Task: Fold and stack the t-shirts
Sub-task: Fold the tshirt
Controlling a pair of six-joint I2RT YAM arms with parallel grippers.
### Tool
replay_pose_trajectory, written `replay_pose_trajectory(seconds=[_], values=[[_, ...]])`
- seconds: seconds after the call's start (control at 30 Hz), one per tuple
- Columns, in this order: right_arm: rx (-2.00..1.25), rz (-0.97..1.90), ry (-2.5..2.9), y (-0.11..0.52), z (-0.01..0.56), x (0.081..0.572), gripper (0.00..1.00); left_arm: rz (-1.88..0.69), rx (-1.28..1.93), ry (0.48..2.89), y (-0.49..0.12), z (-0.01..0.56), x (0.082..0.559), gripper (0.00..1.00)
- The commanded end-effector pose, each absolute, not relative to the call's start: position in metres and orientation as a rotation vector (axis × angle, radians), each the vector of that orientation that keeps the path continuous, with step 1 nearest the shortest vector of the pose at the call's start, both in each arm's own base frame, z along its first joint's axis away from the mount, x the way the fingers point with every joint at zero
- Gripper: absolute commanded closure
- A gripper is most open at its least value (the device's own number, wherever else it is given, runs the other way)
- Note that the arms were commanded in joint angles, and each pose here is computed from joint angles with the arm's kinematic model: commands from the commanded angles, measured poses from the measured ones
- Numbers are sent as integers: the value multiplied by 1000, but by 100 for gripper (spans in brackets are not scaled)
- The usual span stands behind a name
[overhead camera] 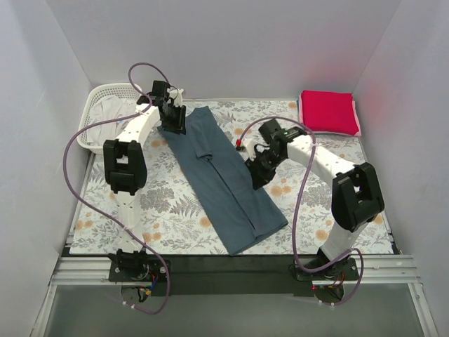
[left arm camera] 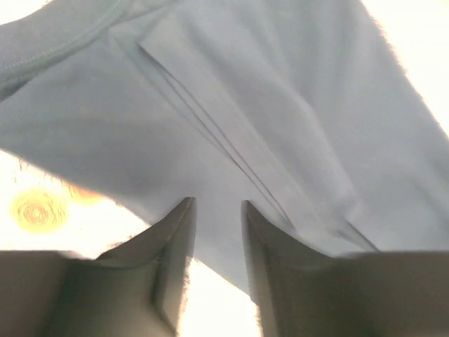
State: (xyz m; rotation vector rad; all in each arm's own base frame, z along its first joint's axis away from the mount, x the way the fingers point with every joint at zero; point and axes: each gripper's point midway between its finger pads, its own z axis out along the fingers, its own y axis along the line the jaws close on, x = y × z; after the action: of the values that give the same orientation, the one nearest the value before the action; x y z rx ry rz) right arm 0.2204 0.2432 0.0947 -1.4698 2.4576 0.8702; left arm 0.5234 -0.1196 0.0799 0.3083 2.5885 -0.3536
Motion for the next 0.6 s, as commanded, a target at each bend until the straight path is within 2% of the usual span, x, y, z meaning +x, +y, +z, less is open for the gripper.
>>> replay_pose_trajectory(seconds=[0.0,0.1,0.17,0.23,0.4,0.57], values=[[-1364,841,2447,235,110,257,85,-489,272,2454,-136,143,509,72],[-1380,829,2506,235,86,262,87,-587,217,2546,-145,123,490,90],[-1378,830,2541,235,75,262,92,-611,185,2595,-147,106,485,95],[-1378,832,2582,233,59,259,96,-616,156,2631,-147,94,481,98],[-1389,834,2638,230,34,240,99,-569,102,2716,-141,60,481,100],[-1467,962,2710,238,12,178,99,-554,115,2791,-144,23,477,100]])
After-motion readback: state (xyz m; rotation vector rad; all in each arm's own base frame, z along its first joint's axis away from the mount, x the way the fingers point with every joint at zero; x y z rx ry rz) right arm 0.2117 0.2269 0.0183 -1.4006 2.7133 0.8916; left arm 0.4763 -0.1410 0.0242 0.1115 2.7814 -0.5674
